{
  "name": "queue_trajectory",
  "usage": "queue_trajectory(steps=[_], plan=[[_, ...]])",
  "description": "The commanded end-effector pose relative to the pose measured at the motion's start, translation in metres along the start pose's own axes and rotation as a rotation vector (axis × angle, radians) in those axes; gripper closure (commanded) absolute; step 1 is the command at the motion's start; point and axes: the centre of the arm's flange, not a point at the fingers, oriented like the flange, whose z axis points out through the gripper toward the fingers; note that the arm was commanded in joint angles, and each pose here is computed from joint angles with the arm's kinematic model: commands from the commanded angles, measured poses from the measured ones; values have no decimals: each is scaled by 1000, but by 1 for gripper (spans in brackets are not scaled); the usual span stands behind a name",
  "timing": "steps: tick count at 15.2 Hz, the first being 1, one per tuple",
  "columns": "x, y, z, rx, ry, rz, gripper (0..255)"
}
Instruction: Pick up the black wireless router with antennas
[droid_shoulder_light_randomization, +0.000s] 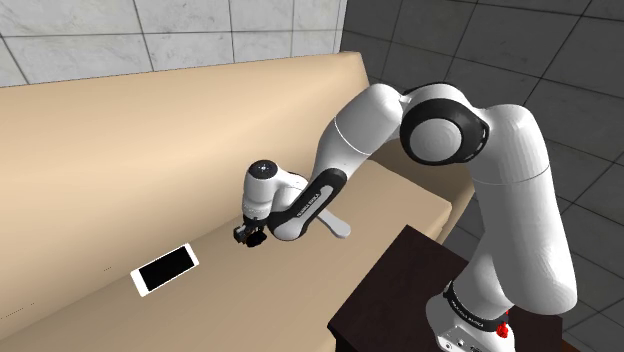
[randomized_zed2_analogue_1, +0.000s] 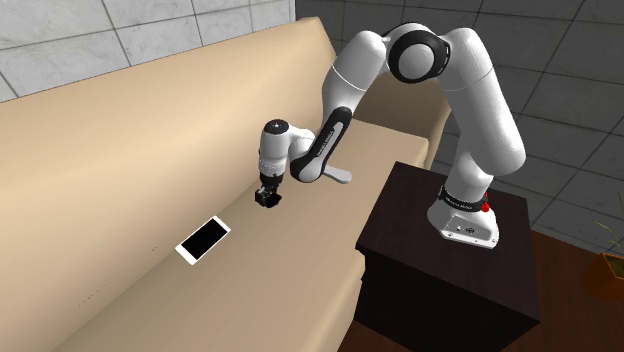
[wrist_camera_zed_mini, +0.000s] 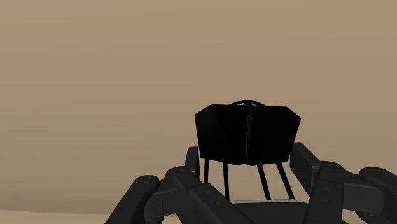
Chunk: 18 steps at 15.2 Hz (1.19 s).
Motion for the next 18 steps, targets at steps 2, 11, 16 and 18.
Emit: queue_trajectory(steps=[2, 11, 16, 18], plan=[[-1, 0, 0, 0, -1, 0, 255], [10, 1, -46, 0, -1, 0, 255], [16, 1, -72, 0, -1, 0, 255], [18, 2, -78, 0, -2, 0, 255]])
